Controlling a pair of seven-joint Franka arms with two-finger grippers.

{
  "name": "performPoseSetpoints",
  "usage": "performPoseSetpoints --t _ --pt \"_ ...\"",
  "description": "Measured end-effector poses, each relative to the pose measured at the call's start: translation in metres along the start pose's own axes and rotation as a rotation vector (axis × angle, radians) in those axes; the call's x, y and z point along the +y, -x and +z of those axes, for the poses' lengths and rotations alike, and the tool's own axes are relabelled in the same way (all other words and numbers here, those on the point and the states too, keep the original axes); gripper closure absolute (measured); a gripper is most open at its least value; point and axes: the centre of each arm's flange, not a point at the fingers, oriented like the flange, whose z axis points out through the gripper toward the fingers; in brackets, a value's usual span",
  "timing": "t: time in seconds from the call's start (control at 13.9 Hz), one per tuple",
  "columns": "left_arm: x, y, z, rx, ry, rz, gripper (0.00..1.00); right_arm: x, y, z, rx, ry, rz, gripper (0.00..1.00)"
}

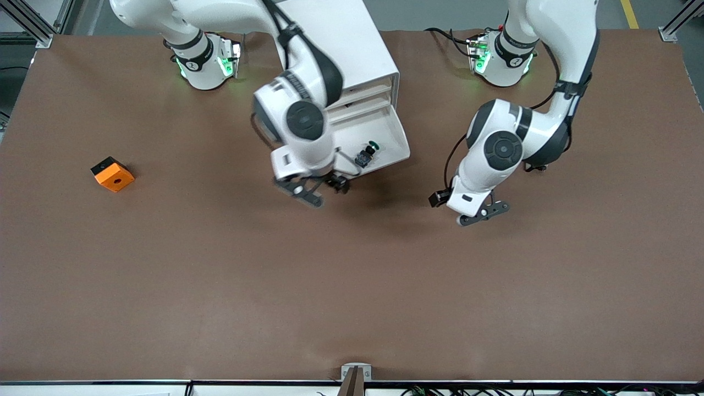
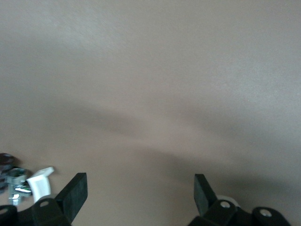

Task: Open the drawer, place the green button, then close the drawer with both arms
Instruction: 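Release the button and lift the right gripper while the left gripper reaches the drawer, then push the drawer closed with the left gripper while the right gripper returns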

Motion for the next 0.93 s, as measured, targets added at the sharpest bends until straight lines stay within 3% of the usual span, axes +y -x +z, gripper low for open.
performPoseSetpoints --t 0.36,0.93 --pt "0.034 0.035 0.043 -0.012 -0.03 -0.008 0.0 0.107 -0.119 -0.054 -0.031 0.004 -0.105 0.0" --pt "0.087 0.127 0.071 -0.054 -0.066 0.056 0.0 0.288 -0.204 -0.136 -0.026 0.011 -0.279 0.0"
